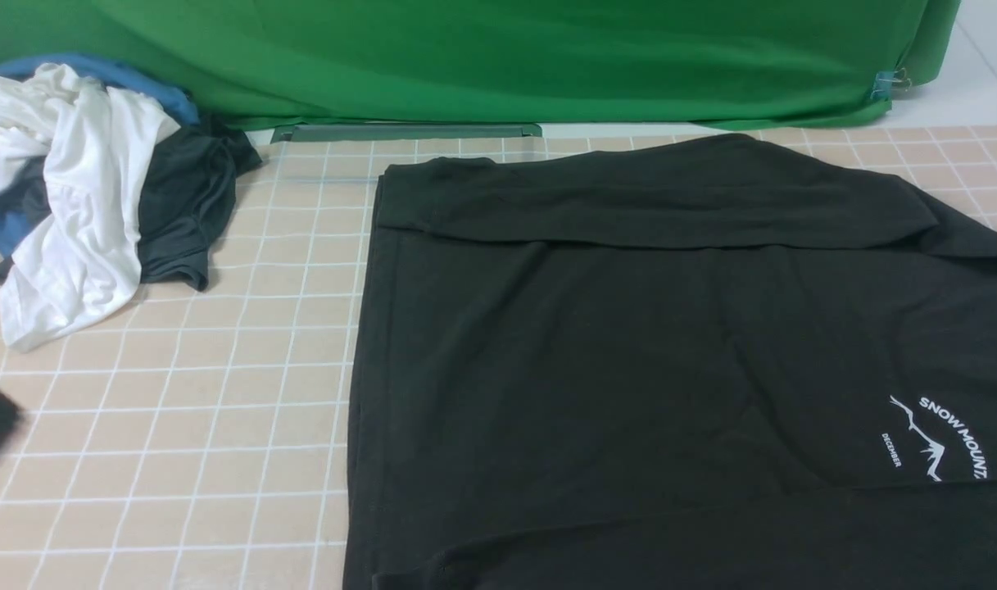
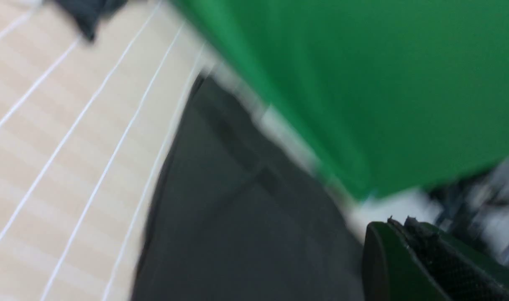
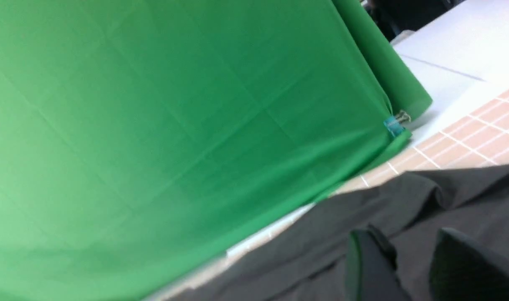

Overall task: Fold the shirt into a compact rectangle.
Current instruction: 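Grasp the left edge of the dark T-shirt lying flat on the table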

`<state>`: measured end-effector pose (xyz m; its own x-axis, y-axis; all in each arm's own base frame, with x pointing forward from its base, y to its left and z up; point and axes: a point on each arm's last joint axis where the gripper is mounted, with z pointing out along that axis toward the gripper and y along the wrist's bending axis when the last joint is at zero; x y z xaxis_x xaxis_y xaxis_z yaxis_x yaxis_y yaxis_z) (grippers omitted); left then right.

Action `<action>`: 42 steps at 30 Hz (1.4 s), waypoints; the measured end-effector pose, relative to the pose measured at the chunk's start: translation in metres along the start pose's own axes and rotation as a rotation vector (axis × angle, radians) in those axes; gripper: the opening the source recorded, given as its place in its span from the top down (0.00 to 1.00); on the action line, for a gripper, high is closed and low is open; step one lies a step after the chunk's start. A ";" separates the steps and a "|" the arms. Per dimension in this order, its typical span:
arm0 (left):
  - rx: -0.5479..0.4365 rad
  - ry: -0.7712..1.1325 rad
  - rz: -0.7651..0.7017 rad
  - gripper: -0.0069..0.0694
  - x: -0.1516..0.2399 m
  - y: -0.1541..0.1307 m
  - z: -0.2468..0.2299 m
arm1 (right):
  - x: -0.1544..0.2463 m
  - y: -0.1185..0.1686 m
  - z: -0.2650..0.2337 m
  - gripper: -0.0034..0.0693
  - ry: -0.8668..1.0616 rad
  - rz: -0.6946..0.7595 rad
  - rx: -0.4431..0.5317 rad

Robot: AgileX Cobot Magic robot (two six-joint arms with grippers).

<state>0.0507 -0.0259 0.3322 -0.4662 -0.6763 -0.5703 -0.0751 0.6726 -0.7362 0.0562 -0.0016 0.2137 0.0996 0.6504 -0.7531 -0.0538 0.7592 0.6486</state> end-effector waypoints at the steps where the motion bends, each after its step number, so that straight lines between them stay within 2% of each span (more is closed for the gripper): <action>1: -0.026 0.093 0.026 0.89 0.000 -0.003 0.008 | -0.002 0.001 0.000 0.66 -0.018 0.005 -0.009; 4: -0.078 0.361 0.063 0.89 0.003 -0.005 0.037 | -0.006 0.004 0.000 0.79 -0.030 -0.005 -0.018; 6: -0.115 0.535 0.063 0.89 0.007 -0.002 0.060 | -0.020 0.018 0.000 0.88 -0.036 -0.066 -0.035; 10: -0.180 0.761 0.071 0.89 0.011 0.010 0.095 | -0.061 0.060 0.005 0.91 0.053 -0.274 -0.048; 12: -0.192 0.808 0.076 0.89 0.012 0.014 0.104 | -0.073 0.075 0.010 0.91 0.160 -0.353 -0.034; 13: -0.207 0.833 0.079 0.89 0.014 0.015 0.110 | -0.081 0.086 0.016 0.91 0.281 -0.407 -0.012; 14: -0.209 0.835 0.079 0.89 0.015 0.015 0.111 | -0.081 0.086 0.016 0.91 0.281 -0.407 -0.012; 15: -0.240 0.836 0.071 0.89 0.019 0.017 0.118 | -0.085 0.095 0.023 0.91 0.438 -0.448 0.019; 21: -0.312 0.921 0.132 0.89 0.058 0.019 0.136 | -0.076 0.095 0.045 0.91 0.881 -0.540 0.097; 24: -0.333 0.939 0.190 0.89 0.073 0.013 0.147 | -0.069 0.090 0.055 0.91 0.984 -0.547 0.120; 27: -0.373 0.946 0.311 0.87 0.084 0.001 0.168 | -0.060 0.083 0.069 0.91 1.079 -0.537 0.150; 29: -0.387 0.953 0.357 0.84 0.088 -0.003 0.177 | -0.058 0.081 0.071 0.91 1.093 -0.534 0.156; 35: -0.450 0.969 0.425 0.65 0.096 -0.004 0.209 | -0.056 0.080 0.075 0.91 1.102 -0.533 0.158; 38: -0.478 0.983 0.440 0.47 0.101 0.000 0.221 | -0.056 0.081 0.076 0.91 1.100 -0.538 0.151; 39: -0.480 0.985 0.439 0.46 0.101 0.000 0.222 | -0.056 0.081 0.076 0.91 1.100 -0.538 0.151; 40: -0.493 0.995 0.449 0.37 0.104 0.004 0.226 | -0.056 0.081 0.076 0.91 1.098 -0.539 0.150; 42: -0.496 1.013 0.469 0.31 0.107 0.007 0.230 | -0.056 0.081 0.076 0.91 1.099 -0.539 0.150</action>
<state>0.2025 -0.1627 0.1823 -0.9978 0.0534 -0.0383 0.0598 0.9799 -0.1904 0.1215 0.0217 0.3165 -0.8184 -0.0152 -0.5745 -0.1431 0.9735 0.1782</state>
